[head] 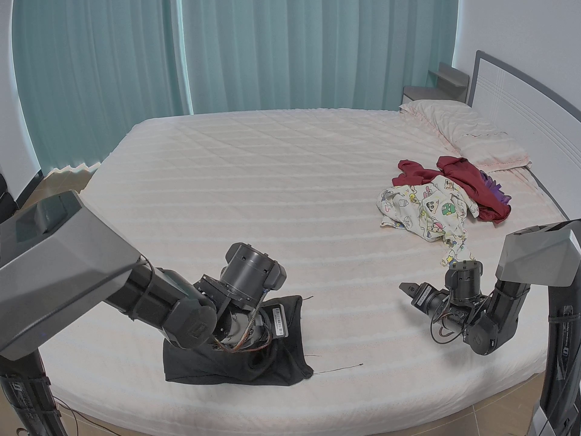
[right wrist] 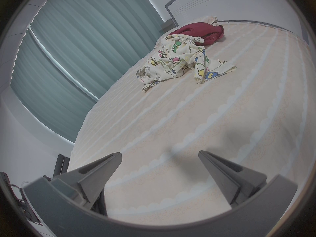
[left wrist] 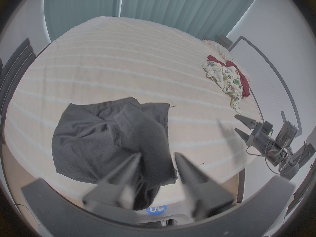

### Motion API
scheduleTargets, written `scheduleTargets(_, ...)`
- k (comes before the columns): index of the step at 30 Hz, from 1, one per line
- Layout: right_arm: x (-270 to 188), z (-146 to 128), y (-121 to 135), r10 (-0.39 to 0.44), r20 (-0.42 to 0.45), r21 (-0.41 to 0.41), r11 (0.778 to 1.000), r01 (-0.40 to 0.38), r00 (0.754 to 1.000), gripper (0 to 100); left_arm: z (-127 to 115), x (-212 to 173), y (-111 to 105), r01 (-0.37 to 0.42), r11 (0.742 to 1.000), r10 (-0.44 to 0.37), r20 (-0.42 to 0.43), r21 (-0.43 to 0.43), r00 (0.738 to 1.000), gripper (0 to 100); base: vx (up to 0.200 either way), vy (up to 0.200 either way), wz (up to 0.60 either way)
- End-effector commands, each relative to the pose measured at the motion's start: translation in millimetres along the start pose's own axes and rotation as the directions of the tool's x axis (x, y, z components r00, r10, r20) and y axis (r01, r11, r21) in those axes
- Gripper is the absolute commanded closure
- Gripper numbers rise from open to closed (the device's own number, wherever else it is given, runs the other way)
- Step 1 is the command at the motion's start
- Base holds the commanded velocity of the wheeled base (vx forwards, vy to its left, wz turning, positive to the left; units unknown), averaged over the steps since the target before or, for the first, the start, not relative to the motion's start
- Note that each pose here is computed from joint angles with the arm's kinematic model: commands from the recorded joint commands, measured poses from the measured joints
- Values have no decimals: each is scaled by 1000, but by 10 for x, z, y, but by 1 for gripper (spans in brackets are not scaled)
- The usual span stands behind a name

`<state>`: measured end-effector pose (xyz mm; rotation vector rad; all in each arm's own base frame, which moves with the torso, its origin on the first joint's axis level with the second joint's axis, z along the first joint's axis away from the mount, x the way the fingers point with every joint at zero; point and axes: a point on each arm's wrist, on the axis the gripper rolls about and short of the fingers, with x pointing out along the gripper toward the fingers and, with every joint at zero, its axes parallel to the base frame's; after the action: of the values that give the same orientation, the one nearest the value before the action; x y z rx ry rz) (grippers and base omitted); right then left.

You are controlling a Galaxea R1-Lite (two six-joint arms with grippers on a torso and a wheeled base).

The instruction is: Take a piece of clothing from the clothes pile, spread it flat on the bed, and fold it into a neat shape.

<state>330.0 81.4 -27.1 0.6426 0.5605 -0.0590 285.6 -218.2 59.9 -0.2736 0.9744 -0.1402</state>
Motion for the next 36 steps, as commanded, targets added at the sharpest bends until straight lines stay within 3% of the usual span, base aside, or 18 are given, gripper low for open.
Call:
scheduleTargets(1, 4, -16, -5, -2, -5, -1, 1000, 2, 1000, 0, -30, 47, -24, -4, 1000, 4, -6, 8, 1000, 0, 0, 0, 0)
scheduleTargets(4, 2, -19, -8, -3, -6, -2, 1000, 3, 1000, 0, -28, 34, -21, -7, 1000, 7, -2, 1, 1000, 0, 0, 0, 0)
scheduleTargets(8, -1, -28, -3, -2, -9, -3, 1000, 2, 1000, 0, 56, -95, -20, 11, 996, -8, 33, -84, 999, 0, 0, 0, 0)
scheduleTargets(11, 1, -38, -12, -5, -12, -4, 1000, 5, 1000, 0, 144, -264, 177, -8, 981, 19, 58, -192, 998, 0, 0, 0, 0)
scheduleTargets(17, 0, -64, 7, 0, -21, -9, 1000, 0, 1000, 0, -7, -566, 639, -54, 954, 69, 38, -296, 997, 0, 0, 0, 0)
scheduleTargets(20, 3, -82, 12, 0, -25, -10, 1000, -1, 1000, 0, -116, -675, 805, -32, 917, 52, 38, -397, 998, 0, -133, 0, 0)
scheduleTargets(23, 5, -95, 36, 9, -28, -14, 1000, -9, 1000, 0, -284, -721, 966, -16, 906, 21, 6, -424, 1000, 0, -200, 0, 0)
scheduleTargets(28, -9, -235, 300, 102, -70, -69, 992, -107, 992, 0, -448, -721, 1246, 6, 879, -23, -30, -478, 999, 0, -160, 0, 0)
scheduleTargets(31, 20, -288, 496, 173, -95, -137, 973, -185, 980, 0, -498, -722, 1324, 47, 866, -70, -27, -498, 997, 0, 0, 0, 0)
scheduleTargets(36, -17, -393, 763, 210, -146, -198, 951, -237, 967, 0, -496, -693, 1387, 64, 856, -73, 3, -513, 997, 0, 0, 0, 0)
